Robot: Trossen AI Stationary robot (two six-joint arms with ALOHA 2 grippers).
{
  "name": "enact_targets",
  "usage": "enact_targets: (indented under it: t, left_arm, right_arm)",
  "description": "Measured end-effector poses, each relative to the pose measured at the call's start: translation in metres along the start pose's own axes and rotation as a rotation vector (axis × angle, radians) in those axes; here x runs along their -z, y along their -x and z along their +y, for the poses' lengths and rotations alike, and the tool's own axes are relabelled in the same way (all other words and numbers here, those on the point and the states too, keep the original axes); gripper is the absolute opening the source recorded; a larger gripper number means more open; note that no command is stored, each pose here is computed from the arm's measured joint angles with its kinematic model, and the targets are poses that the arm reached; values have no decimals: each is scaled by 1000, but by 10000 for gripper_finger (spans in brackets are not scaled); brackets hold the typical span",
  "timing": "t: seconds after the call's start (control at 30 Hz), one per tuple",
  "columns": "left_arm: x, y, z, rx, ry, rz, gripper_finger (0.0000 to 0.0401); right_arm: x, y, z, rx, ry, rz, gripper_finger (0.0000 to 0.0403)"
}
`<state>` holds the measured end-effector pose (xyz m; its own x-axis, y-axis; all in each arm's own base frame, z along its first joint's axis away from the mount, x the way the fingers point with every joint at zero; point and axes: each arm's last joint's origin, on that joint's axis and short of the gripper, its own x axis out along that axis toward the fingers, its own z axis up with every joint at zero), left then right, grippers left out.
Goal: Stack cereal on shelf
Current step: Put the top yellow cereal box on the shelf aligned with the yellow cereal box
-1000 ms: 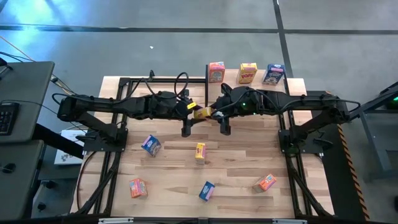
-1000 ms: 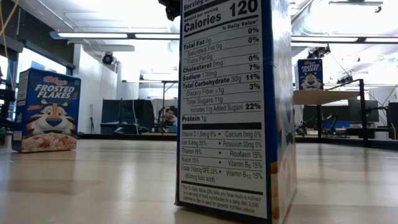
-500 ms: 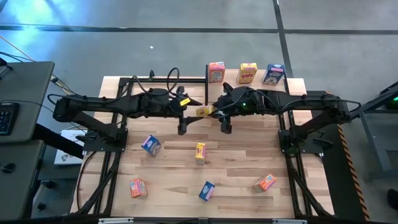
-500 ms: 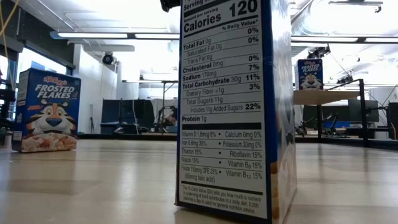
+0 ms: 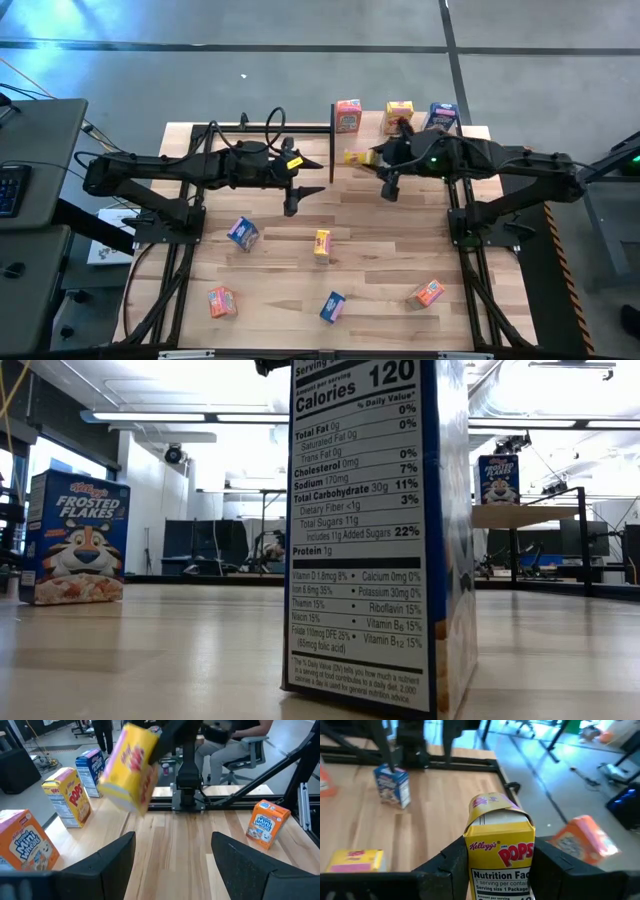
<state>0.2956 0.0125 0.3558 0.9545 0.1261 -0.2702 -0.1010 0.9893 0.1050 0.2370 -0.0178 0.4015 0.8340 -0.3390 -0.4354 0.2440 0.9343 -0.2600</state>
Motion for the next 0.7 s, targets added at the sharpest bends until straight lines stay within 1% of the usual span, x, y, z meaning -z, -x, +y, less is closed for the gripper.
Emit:
enact_targets:
  t: [0.17, 0.27, 0.37, 0.43, 0.53, 0.63, 0.7]
  left_arm:
    - [1, 0, 0, 1, -1, 7, 252]
    - [1, 0, 0, 1, 0, 7, 252]
    - [1, 0, 0, 1, 0, 7, 252]
    - [1, 0, 0, 1, 0, 7, 252]
    - [1, 0, 0, 1, 0, 8, 252]
    - [1, 0, 0, 1, 0, 9, 252]
    - [1, 0, 0, 1, 0, 9, 252]
  right_arm:
    - [22, 15, -8, 41, -40, -13, 154]
    - [41, 21, -13, 77, -78, -63, 154]
    - [62, 23, -16, 144, -125, -130, 154]
    - [77, 23, -17, 186, -168, -187, 154]
    - [99, 19, -17, 218, -221, -257, 154]
    - [119, 13, -17, 259, -261, -304, 154]
    - [131, 9, -17, 314, -289, -317, 154]
